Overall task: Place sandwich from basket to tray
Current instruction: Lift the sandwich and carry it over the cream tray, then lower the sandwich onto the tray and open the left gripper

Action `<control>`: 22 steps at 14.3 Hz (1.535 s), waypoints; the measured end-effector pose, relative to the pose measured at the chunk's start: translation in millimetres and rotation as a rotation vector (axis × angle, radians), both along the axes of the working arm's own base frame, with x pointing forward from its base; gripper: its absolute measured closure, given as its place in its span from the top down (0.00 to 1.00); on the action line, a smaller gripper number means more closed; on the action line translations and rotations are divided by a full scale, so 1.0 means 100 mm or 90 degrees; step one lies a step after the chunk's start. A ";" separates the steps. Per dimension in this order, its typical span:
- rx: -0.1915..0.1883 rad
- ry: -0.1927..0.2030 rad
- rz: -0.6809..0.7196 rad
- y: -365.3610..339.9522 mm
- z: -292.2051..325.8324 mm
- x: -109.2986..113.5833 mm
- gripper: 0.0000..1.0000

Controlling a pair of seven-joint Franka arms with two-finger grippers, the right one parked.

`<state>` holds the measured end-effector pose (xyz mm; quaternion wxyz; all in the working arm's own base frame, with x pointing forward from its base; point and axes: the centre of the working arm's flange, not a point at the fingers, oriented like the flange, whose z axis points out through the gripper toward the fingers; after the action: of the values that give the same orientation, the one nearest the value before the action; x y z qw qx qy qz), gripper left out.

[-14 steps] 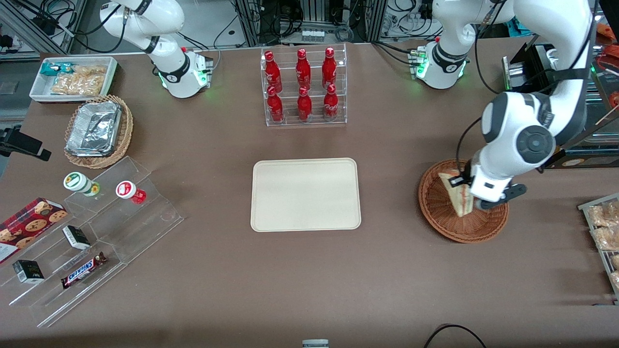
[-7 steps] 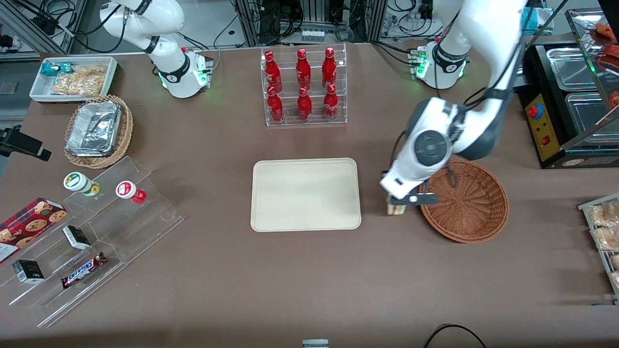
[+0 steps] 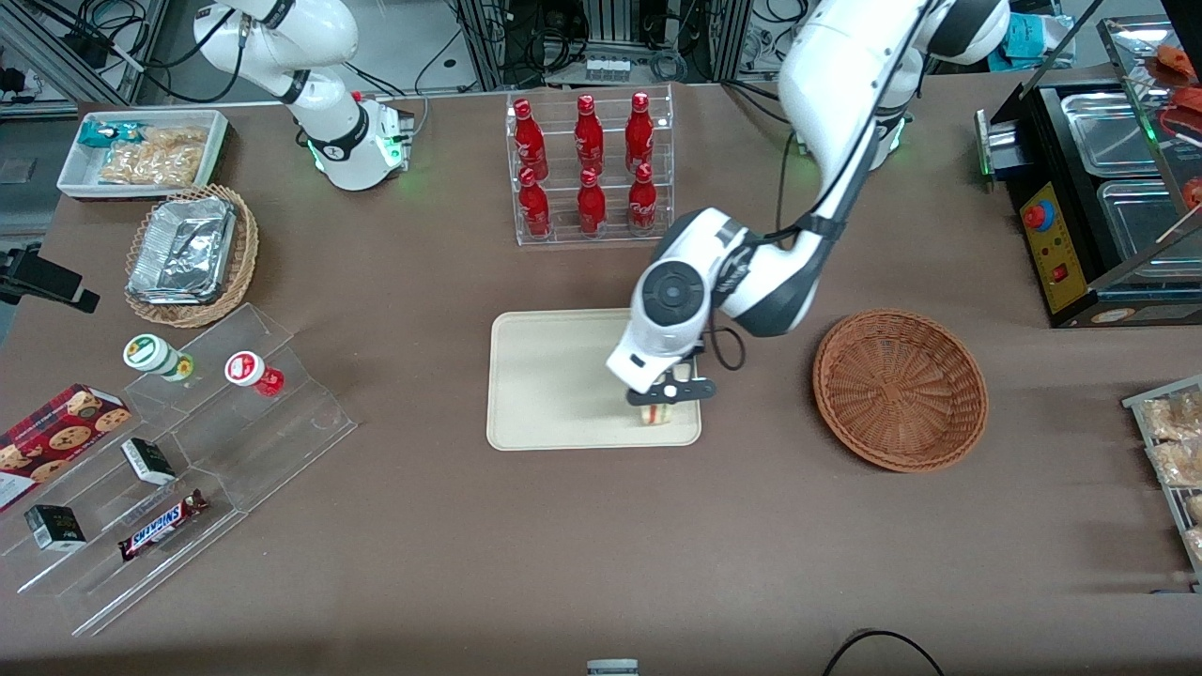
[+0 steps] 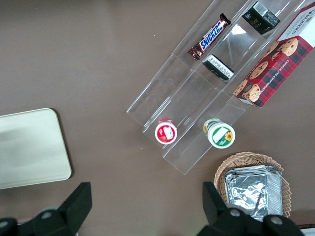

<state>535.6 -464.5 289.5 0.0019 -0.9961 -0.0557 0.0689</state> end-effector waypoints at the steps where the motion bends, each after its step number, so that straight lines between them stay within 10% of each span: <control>1: 0.000 -0.002 0.008 -0.15 -0.08 -0.04 0.14; 8: -0.016 -0.019 0.013 -0.74 -0.59 -0.34 0.15; 14: -0.032 -0.034 0.020 -0.77 -0.34 -0.28 0.70; 17: 0.007 -0.021 0.026 -0.58 0.09 -0.22 0.99; 22: 0.089 0.004 0.069 0.22 0.45 0.03 1.00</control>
<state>538.6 -442.1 334.4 0.0681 -0.9888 -0.1141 0.0677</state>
